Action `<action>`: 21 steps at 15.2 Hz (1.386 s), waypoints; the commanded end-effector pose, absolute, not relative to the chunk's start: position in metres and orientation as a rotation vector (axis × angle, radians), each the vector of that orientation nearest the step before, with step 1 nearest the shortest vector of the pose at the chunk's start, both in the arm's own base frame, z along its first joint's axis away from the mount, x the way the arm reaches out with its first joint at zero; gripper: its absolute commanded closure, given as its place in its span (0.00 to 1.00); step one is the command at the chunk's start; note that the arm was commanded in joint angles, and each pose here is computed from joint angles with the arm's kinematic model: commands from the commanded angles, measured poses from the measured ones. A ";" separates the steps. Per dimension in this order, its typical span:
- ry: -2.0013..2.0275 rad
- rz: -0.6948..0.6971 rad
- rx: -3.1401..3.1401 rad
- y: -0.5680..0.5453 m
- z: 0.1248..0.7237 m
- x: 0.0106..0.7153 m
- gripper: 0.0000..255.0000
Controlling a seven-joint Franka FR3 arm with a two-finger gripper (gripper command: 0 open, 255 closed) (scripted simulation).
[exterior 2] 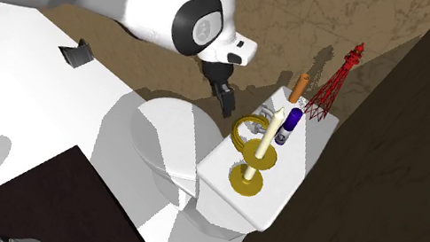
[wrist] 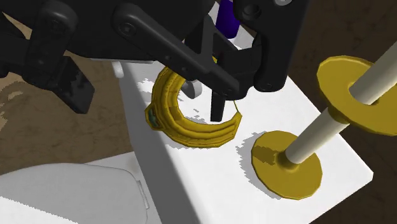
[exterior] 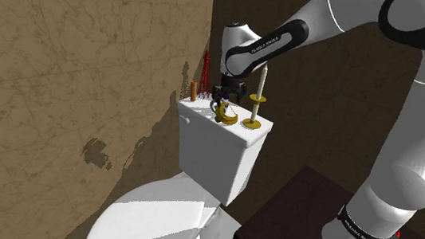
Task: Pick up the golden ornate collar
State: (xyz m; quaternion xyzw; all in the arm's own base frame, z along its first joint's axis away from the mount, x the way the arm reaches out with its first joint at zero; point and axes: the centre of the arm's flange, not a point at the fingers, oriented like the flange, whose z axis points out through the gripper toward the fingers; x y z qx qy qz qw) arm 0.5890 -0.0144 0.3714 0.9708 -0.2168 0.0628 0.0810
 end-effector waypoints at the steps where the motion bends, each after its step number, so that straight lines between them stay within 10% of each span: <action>1: -0.684 0.210 2.879 -0.021 0.358 0.607 0.00; 16: -0.778 0.265 2.817 -0.041 0.285 0.663 0.00; 17: -0.778 0.265 2.817 -0.041 0.285 0.662 1.00; 21: -0.778 0.265 2.817 -0.040 0.286 0.662 1.00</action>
